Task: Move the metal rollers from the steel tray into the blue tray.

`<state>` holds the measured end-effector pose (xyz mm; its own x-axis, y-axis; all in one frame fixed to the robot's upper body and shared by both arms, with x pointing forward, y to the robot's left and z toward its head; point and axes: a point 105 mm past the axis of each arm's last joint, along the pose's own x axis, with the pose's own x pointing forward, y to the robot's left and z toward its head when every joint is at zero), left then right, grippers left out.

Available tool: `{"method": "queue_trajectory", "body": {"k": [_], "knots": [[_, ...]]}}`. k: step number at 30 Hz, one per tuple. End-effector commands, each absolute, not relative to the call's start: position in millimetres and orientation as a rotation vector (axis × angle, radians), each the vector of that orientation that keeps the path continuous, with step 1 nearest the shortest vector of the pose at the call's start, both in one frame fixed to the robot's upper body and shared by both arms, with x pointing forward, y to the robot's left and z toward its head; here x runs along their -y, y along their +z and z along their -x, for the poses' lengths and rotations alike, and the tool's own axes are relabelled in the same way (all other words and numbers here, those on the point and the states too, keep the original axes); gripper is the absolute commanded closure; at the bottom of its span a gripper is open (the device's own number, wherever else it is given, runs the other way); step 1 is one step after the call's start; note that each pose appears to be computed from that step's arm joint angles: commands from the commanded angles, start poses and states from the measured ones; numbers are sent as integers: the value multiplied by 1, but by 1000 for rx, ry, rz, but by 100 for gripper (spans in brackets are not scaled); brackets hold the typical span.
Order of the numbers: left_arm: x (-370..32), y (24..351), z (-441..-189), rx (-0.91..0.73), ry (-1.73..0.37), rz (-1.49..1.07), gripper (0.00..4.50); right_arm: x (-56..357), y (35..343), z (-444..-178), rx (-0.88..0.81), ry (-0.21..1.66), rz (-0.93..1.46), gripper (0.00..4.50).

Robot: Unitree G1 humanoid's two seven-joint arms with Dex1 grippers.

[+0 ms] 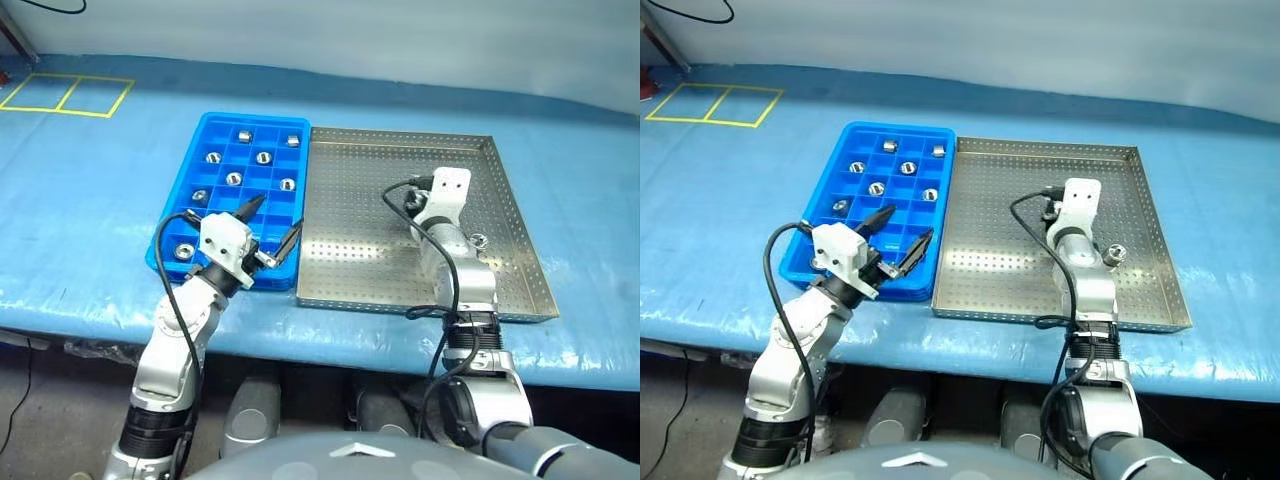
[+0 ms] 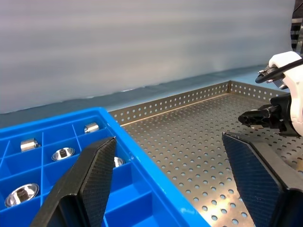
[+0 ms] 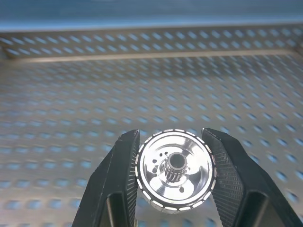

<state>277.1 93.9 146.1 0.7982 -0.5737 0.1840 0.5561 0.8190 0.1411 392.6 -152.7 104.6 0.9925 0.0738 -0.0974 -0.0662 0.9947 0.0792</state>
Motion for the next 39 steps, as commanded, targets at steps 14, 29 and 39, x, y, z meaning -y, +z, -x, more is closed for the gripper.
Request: {"method": "queue_trajectory", "body": {"k": [14, 29, 39], "knots": [[-115, 143, -253, 194, -455, -104, 58, 41, 153, -387, 51, 663, -71, 278], [-120, 140, -248, 178, -410, -127, 58, 53, 117, -413, -118, 505, 88, 278], [-116, 143, -251, 191, -428, -124, 58, 82, 105, -415, -154, 400, 138, 3]]}}
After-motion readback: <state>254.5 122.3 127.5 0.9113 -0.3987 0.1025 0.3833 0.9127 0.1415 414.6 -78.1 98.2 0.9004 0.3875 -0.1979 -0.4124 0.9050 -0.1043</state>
